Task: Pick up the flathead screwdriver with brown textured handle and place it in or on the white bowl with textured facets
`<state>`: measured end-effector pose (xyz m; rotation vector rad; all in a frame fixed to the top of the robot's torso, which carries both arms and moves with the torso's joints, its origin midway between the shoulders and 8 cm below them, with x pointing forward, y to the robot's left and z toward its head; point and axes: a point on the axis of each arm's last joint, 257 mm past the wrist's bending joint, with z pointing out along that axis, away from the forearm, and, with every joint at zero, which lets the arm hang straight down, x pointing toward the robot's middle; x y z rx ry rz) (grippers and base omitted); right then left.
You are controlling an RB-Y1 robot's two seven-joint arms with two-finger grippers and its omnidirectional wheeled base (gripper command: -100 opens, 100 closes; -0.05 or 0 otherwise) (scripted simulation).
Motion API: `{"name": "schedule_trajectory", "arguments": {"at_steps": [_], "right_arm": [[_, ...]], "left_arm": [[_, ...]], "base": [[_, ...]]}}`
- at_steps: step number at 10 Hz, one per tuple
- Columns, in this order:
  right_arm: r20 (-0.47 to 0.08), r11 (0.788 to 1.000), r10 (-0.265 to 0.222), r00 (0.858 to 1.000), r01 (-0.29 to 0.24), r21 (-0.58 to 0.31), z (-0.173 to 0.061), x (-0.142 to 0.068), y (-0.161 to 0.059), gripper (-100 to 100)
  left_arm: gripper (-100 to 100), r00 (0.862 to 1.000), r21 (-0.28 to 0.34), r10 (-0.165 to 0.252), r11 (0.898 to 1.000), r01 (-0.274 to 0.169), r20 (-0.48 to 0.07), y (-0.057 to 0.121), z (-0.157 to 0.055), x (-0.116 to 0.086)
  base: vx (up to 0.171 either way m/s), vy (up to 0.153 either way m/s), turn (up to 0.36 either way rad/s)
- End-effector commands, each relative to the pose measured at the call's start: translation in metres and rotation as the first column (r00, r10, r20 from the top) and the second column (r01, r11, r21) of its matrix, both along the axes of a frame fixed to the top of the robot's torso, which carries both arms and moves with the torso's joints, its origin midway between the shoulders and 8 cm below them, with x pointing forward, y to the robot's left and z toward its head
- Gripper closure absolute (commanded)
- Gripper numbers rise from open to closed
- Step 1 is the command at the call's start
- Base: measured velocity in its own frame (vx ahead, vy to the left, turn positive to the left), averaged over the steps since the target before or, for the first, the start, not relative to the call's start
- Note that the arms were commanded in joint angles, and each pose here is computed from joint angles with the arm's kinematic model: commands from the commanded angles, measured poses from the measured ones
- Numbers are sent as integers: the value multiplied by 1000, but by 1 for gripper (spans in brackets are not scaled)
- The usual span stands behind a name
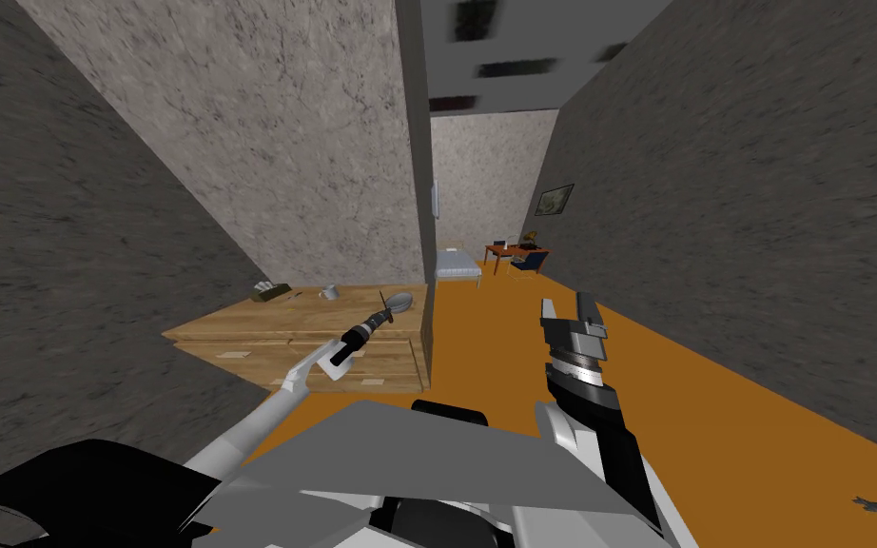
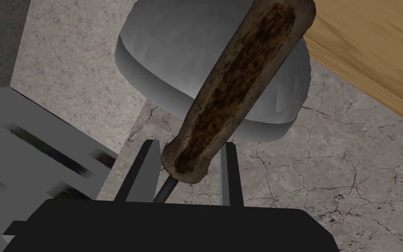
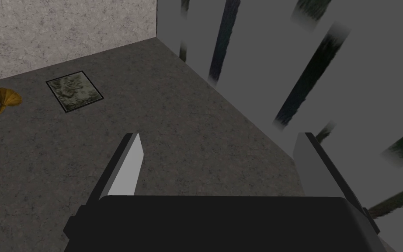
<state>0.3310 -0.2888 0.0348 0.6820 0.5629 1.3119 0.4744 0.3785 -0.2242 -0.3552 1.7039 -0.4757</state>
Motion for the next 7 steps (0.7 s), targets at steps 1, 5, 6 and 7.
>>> {"name": "schedule_trajectory", "arguments": {"at_steps": [1, 5, 6, 7], "right_arm": [[0, 1000, 0, 1000, 0, 0, 0, 0, 0, 0], [0, 1000, 0, 1000, 0, 0, 0, 0, 0, 0], [0, 1000, 0, 1000, 0, 0, 0, 0, 0, 0], [0, 1000, 0, 1000, 0, 0, 0, 0, 0, 0]], "left_arm": [[100, 1000, 0, 0, 1000, 0, 0, 0, 0, 0], [100, 1000, -3, -29, 1000, 29, -2, -15, 1, -9], [100, 999, -4, -48, 999, 48, -3, -25, 0, -15], [100, 999, -4, -37, 999, 37, -2, -19, 1, -11]], "base": [[0, 0, 0], [17, 6, 93], [41, 18, 183], [16, 5, 37]]}}
